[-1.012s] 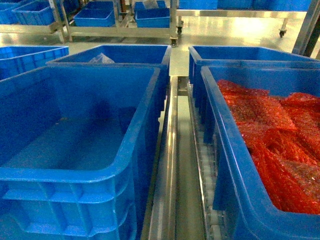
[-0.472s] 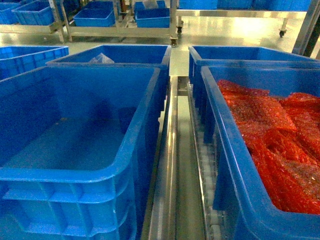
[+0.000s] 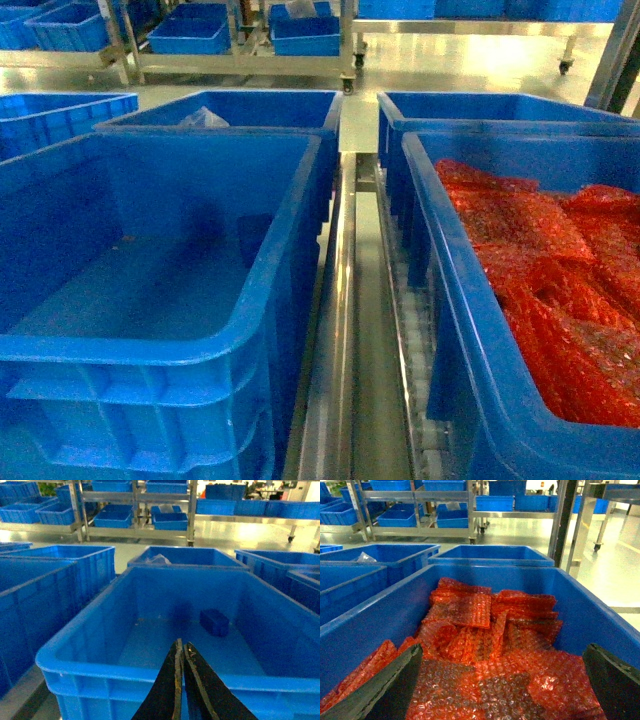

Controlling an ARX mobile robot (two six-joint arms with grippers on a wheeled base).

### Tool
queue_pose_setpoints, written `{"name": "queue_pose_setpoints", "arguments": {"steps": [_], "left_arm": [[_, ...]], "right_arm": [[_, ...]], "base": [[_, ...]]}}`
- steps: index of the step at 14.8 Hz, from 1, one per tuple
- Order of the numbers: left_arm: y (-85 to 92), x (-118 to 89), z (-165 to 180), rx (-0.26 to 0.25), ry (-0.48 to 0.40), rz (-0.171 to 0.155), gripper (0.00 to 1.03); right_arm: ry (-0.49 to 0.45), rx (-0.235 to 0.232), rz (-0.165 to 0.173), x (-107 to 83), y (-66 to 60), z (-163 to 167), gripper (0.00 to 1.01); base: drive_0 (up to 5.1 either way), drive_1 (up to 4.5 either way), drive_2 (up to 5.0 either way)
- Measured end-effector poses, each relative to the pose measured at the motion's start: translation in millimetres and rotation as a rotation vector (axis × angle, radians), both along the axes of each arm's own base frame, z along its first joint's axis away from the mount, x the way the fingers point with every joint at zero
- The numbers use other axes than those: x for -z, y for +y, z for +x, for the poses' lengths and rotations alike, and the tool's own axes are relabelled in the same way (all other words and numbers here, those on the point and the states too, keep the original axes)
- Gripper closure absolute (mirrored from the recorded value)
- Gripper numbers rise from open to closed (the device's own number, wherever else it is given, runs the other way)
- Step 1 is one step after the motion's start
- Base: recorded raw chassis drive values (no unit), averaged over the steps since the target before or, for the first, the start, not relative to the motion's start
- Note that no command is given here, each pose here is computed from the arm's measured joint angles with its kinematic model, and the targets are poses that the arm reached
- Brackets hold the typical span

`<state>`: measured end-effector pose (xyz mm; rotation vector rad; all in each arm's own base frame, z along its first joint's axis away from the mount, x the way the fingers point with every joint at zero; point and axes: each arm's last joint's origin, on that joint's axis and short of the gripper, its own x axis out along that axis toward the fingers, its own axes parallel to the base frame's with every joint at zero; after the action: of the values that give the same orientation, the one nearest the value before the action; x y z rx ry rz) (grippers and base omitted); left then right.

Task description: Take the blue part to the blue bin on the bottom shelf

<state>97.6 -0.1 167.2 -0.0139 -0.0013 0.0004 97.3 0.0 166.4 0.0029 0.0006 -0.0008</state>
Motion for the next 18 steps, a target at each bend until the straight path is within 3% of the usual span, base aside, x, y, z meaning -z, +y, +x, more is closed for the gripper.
{"name": "queue_pose_setpoints", "arguments": {"steps": [4, 8, 10, 11, 13, 18], "left_arm": [[-0.1, 1.1, 0.1, 0.002, 0.006, 0.0, 0.98], [-0.1, 1.1, 0.1, 0.002, 0.006, 0.0, 0.47], [-0.1, 1.1, 0.1, 0.002, 0.006, 0.0, 0.27], [-0.1, 1.1, 0.1, 0.002, 0.006, 0.0, 0.24], [-0.1, 1.0, 0.1, 0.002, 0.006, 0.001, 0.03], [-0.1, 1.1, 0.1, 0.002, 0.006, 0.001, 0.05]], "right_arm": [[-0.002, 0.0, 0.0, -0.2, 0.0, 0.0, 0.03], [-0.002, 0.0, 0.0, -0.2, 0.0, 0.0, 0.03], [-0.002, -0.001, 0.0, -0.2, 0.0, 0.0, 0.03], [-0.002, 0.0, 0.0, -0.2, 0.0, 0.0, 0.03], [-0.002, 0.0, 0.0, -0.2, 0.0, 0.0, 0.03], [-0.002, -0.001, 0.0, -0.2, 0.0, 0.0, 0.03]], "base": [[0.0, 0.0, 0.0], [0.0, 0.0, 0.0], [0.0, 0.0, 0.0], [0.0, 0.0, 0.0], [0.0, 0.0, 0.0], [0.0, 0.0, 0.0]]}}
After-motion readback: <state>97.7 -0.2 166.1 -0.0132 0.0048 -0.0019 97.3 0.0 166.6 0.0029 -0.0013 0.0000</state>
